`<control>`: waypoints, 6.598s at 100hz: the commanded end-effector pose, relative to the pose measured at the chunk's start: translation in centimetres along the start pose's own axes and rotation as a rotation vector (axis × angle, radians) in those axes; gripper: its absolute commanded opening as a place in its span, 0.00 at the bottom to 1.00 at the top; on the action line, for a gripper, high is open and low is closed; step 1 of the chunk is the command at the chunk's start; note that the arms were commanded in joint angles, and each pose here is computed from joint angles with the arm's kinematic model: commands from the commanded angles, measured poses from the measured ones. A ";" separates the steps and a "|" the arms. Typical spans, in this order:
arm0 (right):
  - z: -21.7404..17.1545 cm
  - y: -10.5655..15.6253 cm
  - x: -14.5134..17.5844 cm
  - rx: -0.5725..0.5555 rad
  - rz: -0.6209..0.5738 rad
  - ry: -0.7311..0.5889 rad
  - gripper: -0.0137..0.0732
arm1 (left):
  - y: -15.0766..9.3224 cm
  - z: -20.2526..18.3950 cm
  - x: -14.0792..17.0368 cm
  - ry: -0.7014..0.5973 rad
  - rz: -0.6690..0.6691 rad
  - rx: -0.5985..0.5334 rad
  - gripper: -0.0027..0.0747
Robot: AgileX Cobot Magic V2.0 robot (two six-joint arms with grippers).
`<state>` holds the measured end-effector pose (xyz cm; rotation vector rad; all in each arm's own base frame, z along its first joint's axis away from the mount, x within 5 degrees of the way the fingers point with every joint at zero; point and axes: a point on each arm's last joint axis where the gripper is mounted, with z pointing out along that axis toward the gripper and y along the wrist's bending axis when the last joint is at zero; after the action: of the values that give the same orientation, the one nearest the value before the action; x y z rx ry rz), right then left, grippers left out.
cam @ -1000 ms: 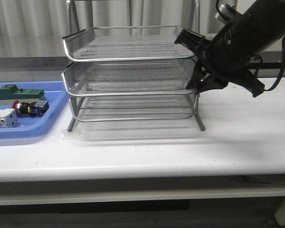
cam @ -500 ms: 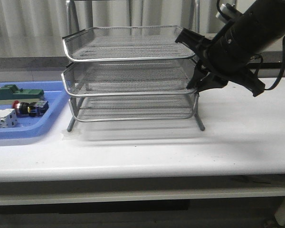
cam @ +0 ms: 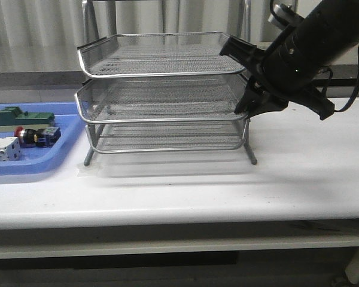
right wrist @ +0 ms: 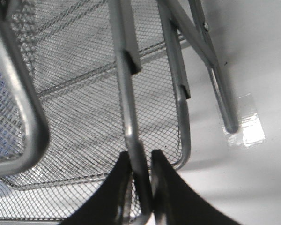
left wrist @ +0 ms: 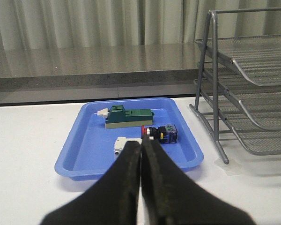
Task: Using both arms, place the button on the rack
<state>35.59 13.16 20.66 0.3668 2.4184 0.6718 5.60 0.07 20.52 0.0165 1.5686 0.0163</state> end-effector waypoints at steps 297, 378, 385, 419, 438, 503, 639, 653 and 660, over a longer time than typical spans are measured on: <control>-34.3 -6.1 11.8 0.233 -0.561 -0.370 0.47 | -0.2 -0.1 0.6 -0.067 -0.013 0.023 0.04; -35.4 -7.1 13.2 0.245 -0.545 -0.359 0.08 | -0.2 -0.1 0.4 -0.090 -0.013 0.027 0.04; -35.4 -7.1 13.2 0.245 -0.545 -0.359 0.08 | -0.3 -0.1 0.2 -0.117 -0.013 0.032 0.04; -35.4 -7.1 13.2 0.245 -0.545 -0.359 0.08 | 0.1 -0.6 -4.5 -0.085 -0.031 0.003 0.04; -35.4 -7.1 13.2 0.245 -0.545 -0.359 0.08 | 0.4 1.1 -8.9 0.072 -0.040 -0.024 0.04; -35.4 -7.1 13.2 0.246 -0.544 -0.357 0.08 | 0.9 18.3 -14.5 0.739 0.007 -0.111 0.04; -35.4 -7.1 13.2 0.246 -0.544 -0.357 0.08 | -0.6 29.5 -14.1 0.752 0.433 0.196 0.91; -35.4 -7.1 13.2 0.246 -0.544 -0.357 0.08 | -1.1 32.2 -13.1 0.800 0.509 0.302 0.91; -35.4 -7.1 13.2 0.246 -0.544 -0.357 0.08 | -1.3 33.6 -12.4 0.832 0.556 0.344 0.91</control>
<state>2.62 -0.77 34.09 -0.0847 2.1900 0.0732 38.03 -0.87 31.06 0.7271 2.4180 0.2002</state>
